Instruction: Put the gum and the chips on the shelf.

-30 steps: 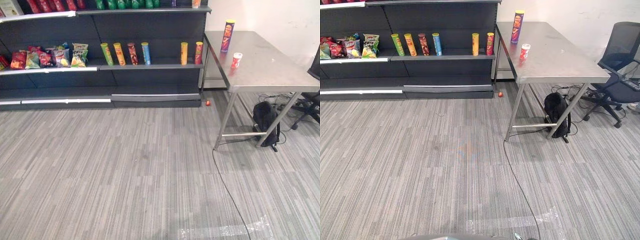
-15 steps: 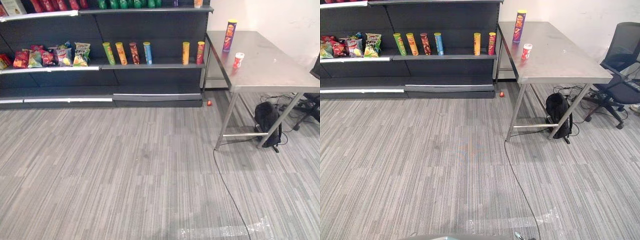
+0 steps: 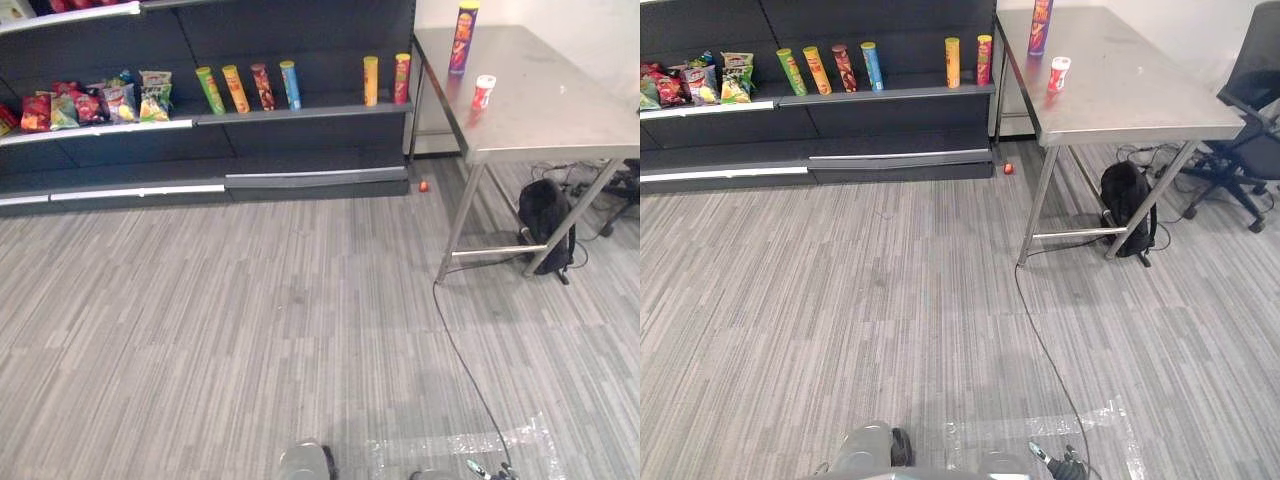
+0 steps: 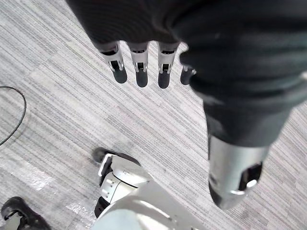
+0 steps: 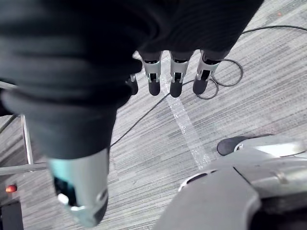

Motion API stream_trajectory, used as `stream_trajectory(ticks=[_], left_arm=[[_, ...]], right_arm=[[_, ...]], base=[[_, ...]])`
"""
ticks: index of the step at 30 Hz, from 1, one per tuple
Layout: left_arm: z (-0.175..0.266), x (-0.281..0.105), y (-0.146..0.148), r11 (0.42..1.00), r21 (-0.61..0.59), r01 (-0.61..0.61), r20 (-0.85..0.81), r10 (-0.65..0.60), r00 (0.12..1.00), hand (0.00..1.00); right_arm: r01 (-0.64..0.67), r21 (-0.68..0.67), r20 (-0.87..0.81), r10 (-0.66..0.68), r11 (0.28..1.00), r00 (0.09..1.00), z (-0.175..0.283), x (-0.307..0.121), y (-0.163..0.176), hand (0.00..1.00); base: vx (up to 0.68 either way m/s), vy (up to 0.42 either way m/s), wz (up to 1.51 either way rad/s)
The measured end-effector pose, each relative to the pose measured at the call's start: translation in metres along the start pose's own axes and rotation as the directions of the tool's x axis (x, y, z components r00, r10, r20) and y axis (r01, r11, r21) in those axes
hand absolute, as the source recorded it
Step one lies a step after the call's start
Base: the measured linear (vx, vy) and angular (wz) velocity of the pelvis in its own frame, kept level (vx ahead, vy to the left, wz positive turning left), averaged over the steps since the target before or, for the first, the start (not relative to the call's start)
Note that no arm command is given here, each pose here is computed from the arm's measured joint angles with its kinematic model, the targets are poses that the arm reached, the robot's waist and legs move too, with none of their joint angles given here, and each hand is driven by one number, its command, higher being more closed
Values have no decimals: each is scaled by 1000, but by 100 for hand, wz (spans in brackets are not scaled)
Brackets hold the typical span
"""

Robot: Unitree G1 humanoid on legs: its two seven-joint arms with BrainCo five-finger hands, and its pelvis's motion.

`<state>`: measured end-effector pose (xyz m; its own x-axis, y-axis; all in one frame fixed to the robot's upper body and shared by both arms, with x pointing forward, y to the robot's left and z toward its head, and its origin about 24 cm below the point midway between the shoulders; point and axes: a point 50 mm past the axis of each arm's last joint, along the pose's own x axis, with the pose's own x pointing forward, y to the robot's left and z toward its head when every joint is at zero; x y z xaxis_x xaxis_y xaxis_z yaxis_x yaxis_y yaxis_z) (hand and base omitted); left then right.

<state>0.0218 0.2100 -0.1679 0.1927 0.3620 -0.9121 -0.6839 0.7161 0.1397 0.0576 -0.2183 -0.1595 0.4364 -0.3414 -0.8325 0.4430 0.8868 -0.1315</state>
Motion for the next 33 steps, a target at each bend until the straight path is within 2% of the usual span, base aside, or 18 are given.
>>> stream_trajectory(ticks=[5, 10, 15, 17, 21, 26, 28, 33], left_arm=[[-19, -5, 4, 1000, -15, 3, -32, -3, 999, 0], [-7, -1, 11, 1000, 3, 4, -1, -4, 1000, 0], [-10, -1, 14, 997, 55, 53, -20, -52, 998, 0], [-9, -1, 15, 997, 55, 49, -15, -48, 999, 0], [19, 3, -1, 997, 46, 69, 81, -72, 994, 0], [56, 1, -44, 985, 32, 170, 209, -173, 963, 0], [62, 0, -50, 981, 27, 192, 231, -193, 954, 0], [55, -7, -76, 960, 4, 280, 219, -274, 937, 0]], right_arm=[[1, -9, -4, -1, 1000, 1000, -3, -1, -6, 0], [-43, -11, 42, 44, 999, 998, 1, -2, 13, 0], [-23, -77, 66, 28, 997, 997, -5, -6, 6, 0], [-11, -62, 77, 16, 998, 997, -6, -8, 4, 0], [-32, -68, 121, 40, 997, 992, 3, -7, 9, 0], [-24, -55, 121, 31, 998, 992, 1, -9, 9, 0], [-25, -35, 97, 28, 999, 995, -9, -13, 12, 0], [21, -33, 158, -15, 999, 987, 6, -11, 1, 0]], base=[[269, 350, -24], [337, 275, -16], [325, 246, -28], [274, 121, 13], [345, 46, 12], [393, -128, 29], [428, -251, 37], [404, -226, 14]])
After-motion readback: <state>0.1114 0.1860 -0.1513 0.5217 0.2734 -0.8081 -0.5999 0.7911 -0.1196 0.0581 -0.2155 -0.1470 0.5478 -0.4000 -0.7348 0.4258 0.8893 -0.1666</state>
